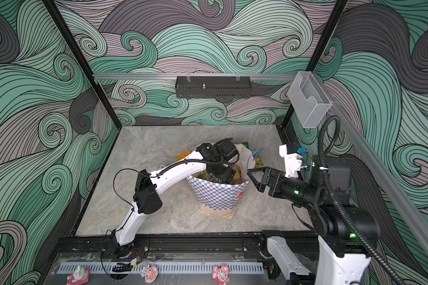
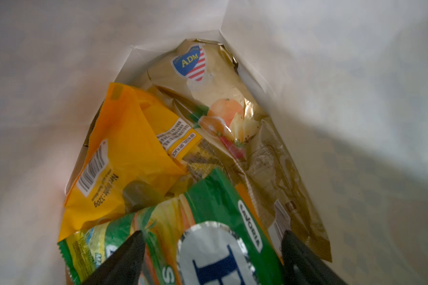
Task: Take the snacks out of the paper bag
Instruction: 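Move the right arm aside while the left gripper reaches into the bag, then grasp the yellow snack packet in the bag with the left gripper and lift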
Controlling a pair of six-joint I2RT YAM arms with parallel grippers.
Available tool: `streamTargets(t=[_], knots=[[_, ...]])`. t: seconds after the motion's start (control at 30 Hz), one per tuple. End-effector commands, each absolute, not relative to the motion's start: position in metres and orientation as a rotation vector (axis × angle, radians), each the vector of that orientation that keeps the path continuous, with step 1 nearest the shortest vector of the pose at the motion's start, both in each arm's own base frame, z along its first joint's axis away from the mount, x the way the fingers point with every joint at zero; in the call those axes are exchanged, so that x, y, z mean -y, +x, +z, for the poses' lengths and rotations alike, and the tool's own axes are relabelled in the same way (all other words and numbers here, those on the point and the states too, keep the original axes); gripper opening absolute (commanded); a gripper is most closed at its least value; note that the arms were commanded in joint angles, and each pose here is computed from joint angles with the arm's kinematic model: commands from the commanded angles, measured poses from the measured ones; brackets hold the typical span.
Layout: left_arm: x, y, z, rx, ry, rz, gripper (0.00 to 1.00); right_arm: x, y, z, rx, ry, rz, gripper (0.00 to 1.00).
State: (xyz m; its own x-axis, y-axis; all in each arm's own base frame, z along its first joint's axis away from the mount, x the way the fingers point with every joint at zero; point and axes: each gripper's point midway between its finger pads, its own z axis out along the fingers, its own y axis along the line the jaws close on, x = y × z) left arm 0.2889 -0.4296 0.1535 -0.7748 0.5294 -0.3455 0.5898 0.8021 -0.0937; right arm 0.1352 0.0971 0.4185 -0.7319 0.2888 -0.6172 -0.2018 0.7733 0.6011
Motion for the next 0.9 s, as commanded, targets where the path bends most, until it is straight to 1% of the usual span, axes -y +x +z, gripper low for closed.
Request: streamTargets(t=[0.0, 0.1, 0.3, 0.43, 0.47, 0.53, 0.6, 0.67, 0.83, 0.87], knots=[[0.424, 0.291, 0.132, -2.719, 0.861, -0.185, 0.88, -0.094, 0.136, 0.41, -2.254, 0.064, 0.829, 0.88], [0.421, 0.292, 0.115, -2.724, 0.899, -0.113, 0.9, -0.094, 0.135, 0.409, -2.255, 0.06, 0.829, 0.88], [0.413, 0.288, 0.082, -2.722, 1.012, 0.05, 0.9, -0.092, 0.134, 0.409, -2.249, 0.058, 0.812, 0.88], [0.405, 0.283, 0.067, -2.734, 1.057, 0.151, 0.89, -0.092, 0.133, 0.409, -2.247, 0.062, 0.809, 0.88], [0.404, 0.282, 0.065, -2.73, 1.073, 0.169, 0.87, -0.092, 0.133, 0.409, -2.246, 0.062, 0.809, 0.88], [0.404, 0.281, 0.065, -2.718, 1.087, 0.192, 0.81, -0.091, 0.133, 0.409, -2.243, 0.063, 0.804, 0.89], [0.404, 0.281, 0.069, -2.706, 1.09, 0.196, 0.69, -0.091, 0.134, 0.41, -2.243, 0.065, 0.804, 0.88], [0.406, 0.28, 0.071, -2.7, 1.095, 0.187, 0.6, -0.091, 0.134, 0.411, -2.241, 0.066, 0.803, 0.88], [0.408, 0.281, 0.081, -2.694, 1.094, 0.173, 0.29, -0.09, 0.133, 0.414, -2.231, 0.068, 0.799, 0.89], [0.41, 0.281, 0.086, -2.688, 1.091, 0.159, 0.22, -0.09, 0.133, 0.414, -2.229, 0.068, 0.797, 0.89]])
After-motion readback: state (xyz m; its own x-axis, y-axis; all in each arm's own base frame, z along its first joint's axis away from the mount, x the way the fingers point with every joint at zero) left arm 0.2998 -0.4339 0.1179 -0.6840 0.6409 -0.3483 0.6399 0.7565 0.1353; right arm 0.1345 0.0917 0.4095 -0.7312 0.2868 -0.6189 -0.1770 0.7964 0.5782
